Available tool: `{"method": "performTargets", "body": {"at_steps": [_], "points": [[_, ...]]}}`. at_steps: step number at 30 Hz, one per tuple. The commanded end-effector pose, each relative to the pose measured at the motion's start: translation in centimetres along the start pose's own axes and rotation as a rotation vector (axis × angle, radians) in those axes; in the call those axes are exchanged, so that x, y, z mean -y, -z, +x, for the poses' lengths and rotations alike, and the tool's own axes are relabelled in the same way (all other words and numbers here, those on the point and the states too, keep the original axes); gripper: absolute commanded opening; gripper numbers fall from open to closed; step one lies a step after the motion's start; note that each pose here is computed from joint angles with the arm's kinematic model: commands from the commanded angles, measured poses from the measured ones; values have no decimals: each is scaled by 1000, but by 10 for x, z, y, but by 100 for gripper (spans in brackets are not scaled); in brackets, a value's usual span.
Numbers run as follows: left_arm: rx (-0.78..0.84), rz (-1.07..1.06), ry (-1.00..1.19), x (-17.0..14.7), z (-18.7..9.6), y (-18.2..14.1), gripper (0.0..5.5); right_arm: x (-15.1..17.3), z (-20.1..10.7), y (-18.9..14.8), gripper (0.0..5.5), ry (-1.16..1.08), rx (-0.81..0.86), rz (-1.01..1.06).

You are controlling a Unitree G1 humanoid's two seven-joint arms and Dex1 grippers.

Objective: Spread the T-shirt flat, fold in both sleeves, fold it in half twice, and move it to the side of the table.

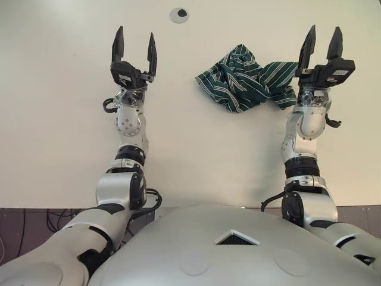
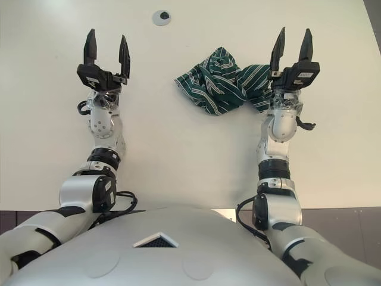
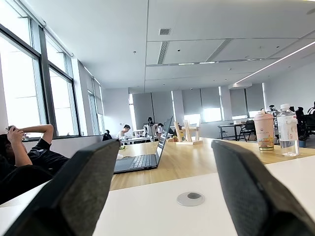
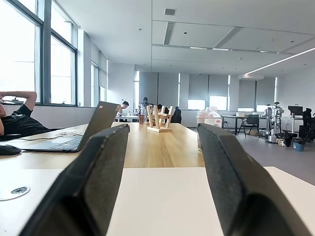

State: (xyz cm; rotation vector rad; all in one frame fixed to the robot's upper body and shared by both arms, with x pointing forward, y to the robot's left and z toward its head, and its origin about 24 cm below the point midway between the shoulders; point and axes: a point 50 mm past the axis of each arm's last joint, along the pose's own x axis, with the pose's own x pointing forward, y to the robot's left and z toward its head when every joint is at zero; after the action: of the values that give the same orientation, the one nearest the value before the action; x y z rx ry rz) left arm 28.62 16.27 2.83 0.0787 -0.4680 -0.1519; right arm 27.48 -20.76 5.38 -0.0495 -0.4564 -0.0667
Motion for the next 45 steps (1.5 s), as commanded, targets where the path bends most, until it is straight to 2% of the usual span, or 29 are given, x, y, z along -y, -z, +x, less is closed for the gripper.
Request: {"method": "performTargets", "body": {"at_steps": [1,13,15,19,23,26,28,30,33,36,42,45], "points": [[-57,-12,-8,4,-17,9,341,-3,1,1,255,2,-7,14],[-58,-13,-7,4,-17,9,341,-6,1,2,255,-21,-11,9],[-60,-16,-2,6,-16,9,341,-8,0,8,255,-130,-70,-128],[-69,-24,1,10,-13,10,341,-10,-22,50,255,-554,-385,-570],[-73,-32,11,14,-10,11,341,-12,-35,68,255,-768,-532,-694],[-53,-106,72,21,-6,8,341,-25,-46,59,255,-996,-528,-569],[-10,-213,228,30,-7,-3,341,-35,-61,39,255,-1199,-474,-417],[20,-279,438,39,-18,-17,341,-36,-70,27,255,-1297,-458,-330],[-70,-398,736,49,-46,-30,341,-30,-66,22,255,-1274,-481,-320],[-230,-440,882,43,-63,-33,341,-27,-64,22,255,-1233,-508,-326],[-423,-515,995,15,-75,-48,341,-30,-70,27,255,-1223,-540,-337],[-505,-481,1000,5,-76,-46,341,-30,-71,28,255,-1216,-542,-341]]}}
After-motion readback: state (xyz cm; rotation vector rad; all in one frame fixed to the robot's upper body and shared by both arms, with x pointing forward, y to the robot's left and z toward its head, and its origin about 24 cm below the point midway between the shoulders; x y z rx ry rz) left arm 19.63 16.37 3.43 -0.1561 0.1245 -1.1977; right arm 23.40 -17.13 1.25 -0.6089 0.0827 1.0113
